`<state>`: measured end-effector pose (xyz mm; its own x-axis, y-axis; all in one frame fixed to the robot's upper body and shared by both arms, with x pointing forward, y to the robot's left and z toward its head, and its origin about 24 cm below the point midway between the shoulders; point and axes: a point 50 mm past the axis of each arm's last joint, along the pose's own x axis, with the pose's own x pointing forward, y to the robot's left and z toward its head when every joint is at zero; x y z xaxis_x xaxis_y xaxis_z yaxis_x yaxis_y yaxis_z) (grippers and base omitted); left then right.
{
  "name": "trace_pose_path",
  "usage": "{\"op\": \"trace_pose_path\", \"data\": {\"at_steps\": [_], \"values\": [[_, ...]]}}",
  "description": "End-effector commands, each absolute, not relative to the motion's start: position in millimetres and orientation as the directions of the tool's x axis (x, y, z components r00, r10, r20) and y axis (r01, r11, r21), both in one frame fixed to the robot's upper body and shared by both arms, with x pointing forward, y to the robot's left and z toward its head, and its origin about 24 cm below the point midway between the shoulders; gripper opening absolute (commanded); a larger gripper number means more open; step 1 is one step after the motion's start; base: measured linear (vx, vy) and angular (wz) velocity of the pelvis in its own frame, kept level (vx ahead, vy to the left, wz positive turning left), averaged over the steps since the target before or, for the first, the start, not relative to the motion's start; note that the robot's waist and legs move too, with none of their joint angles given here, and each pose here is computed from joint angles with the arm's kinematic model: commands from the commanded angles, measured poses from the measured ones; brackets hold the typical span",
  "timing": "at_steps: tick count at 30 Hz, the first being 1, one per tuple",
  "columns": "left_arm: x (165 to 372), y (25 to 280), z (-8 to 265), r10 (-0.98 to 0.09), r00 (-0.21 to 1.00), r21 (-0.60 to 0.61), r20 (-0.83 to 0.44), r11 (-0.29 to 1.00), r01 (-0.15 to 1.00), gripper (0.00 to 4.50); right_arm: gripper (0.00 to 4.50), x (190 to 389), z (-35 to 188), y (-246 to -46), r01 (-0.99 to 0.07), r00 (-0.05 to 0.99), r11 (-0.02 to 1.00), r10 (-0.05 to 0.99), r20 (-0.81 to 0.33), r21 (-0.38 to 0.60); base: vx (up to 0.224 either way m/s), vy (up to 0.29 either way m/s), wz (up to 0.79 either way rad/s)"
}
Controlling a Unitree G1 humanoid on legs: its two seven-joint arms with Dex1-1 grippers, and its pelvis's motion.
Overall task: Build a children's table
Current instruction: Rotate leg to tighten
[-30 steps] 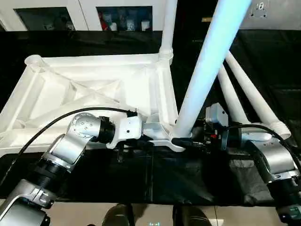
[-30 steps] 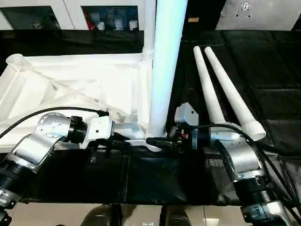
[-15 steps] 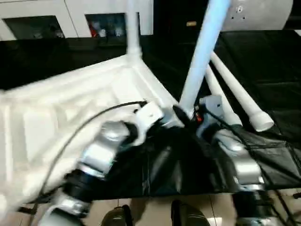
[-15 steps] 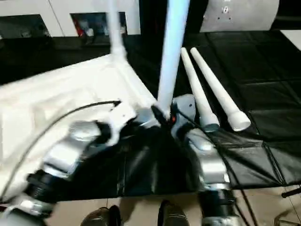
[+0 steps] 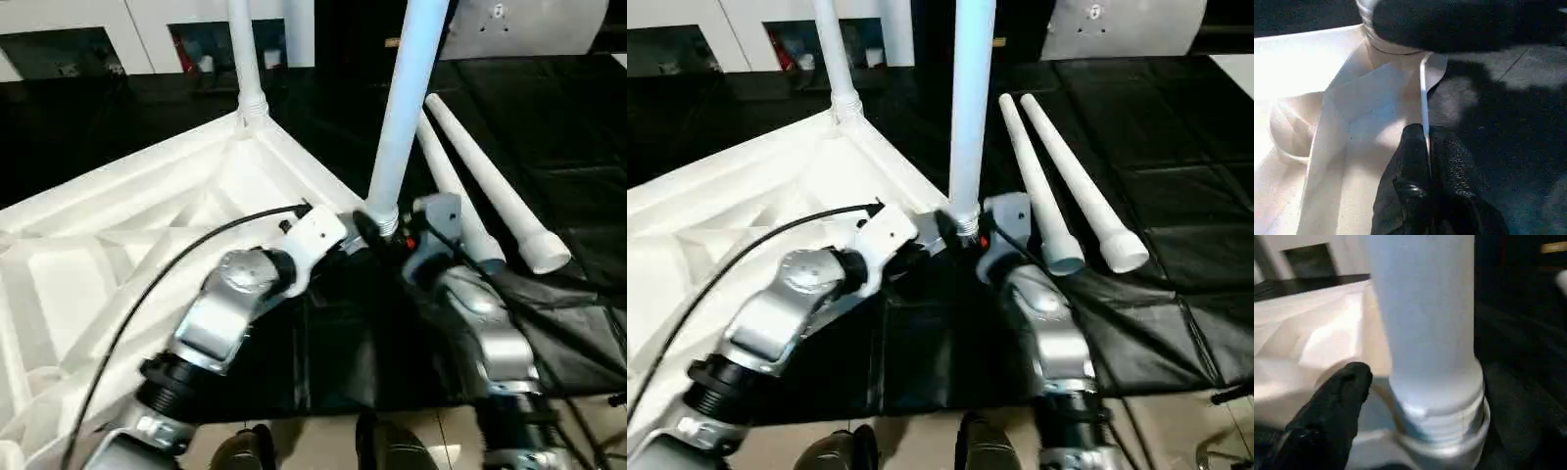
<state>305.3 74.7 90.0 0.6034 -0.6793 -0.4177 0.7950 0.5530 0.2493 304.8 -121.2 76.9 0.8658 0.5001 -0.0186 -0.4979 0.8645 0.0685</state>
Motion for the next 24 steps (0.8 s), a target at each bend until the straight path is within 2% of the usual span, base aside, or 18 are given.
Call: {"op": "trace_pose_path", "data": {"at_steps": [1, 2, 3, 6, 7, 11, 14, 18, 20, 21, 24], "values": [[308, 83, 99, -0.710, 0.588, 0.295, -0.388, 0.509, 0.809, 0.00, 4.16, 298.3, 81, -117.7, -0.611, 0.791, 0.790, 0.611, 0.006, 0.050, 0.000, 0.000, 0.00], [308, 84, 99, -0.712, 0.584, 0.296, -0.390, 0.504, 0.811, 0.00, 4.30, 298.1, 81, -119.7, -0.615, 0.788, 0.787, 0.615, 0.008, 0.044, 0.000, 0.000, 0.00], [307, 92, 97, -0.725, 0.557, 0.296, -0.406, 0.472, 0.830, 0.00, 4.44, 297.3, 85, -132.1, -0.651, 0.759, 0.759, 0.651, 0.003, 0.013, 0.000, 0.000, 0.00], [304, 97, 95, -0.744, 0.518, 0.304, -0.423, 0.421, 0.854, 0.00, 4.48, 297.0, 87, -141.8, -0.681, 0.732, 0.732, 0.681, -0.009, -0.027, 0.000, 0.000, 0.00], [301, 103, 93, -0.763, 0.471, 0.303, -0.442, 0.367, 0.879, 0.00, 4.48, 296.3, 91, -150.3, -0.714, 0.700, 0.698, 0.714, -0.019, -0.060, 0.000, 0.000, 0.00], [295, 113, 87, -0.792, 0.369, 0.287, -0.486, 0.254, 0.924, 0.00, 4.48, 295.6, 99, -162.4, -0.785, 0.618, 0.612, 0.785, -0.049, -0.095, 0.000, 0.000, 0.00], [293, 118, 84, -0.803, 0.316, 0.275, -0.506, 0.197, 0.941, 0.00, 4.48, 294.8, 101, -165.8, -0.824, 0.564, 0.553, 0.822, -0.084, -0.123, 0.000, 0.000, 0.00], [291, 124, 84, -0.800, 0.225, 0.276, -0.557, 0.077, 0.958, 0.00, 4.48, 291.6, 101, -166.2, -0.895, 0.439, 0.410, 0.881, -0.178, -0.178, 0.000, 0.000, 0.00], [291, 125, 84, -0.799, 0.216, 0.277, -0.562, 0.064, 0.959, 0.00, 4.48, 290.9, 101, -166.0, -0.905, 0.418, 0.388, 0.889, -0.188, -0.177, 0.000, 0.000, 0.00], [289, 126, 84, -0.798, 0.165, 0.272, -0.580, 0.002, 0.962, 0.00, 4.48, 291.4, 101, -165.3, -0.922, 0.376, 0.340, 0.899, -0.225, -0.186, 0.000, 0.000, 0.00], [288, 126, 84, -0.793, 0.132, 0.268, -0.594, -0.040, 0.963, 0.00, 4.48, 293.3, 101, -163.6, -0.928, 0.359, 0.319, 0.903, -0.237, -0.192, 0.000, 0.000, 0.00]]}}
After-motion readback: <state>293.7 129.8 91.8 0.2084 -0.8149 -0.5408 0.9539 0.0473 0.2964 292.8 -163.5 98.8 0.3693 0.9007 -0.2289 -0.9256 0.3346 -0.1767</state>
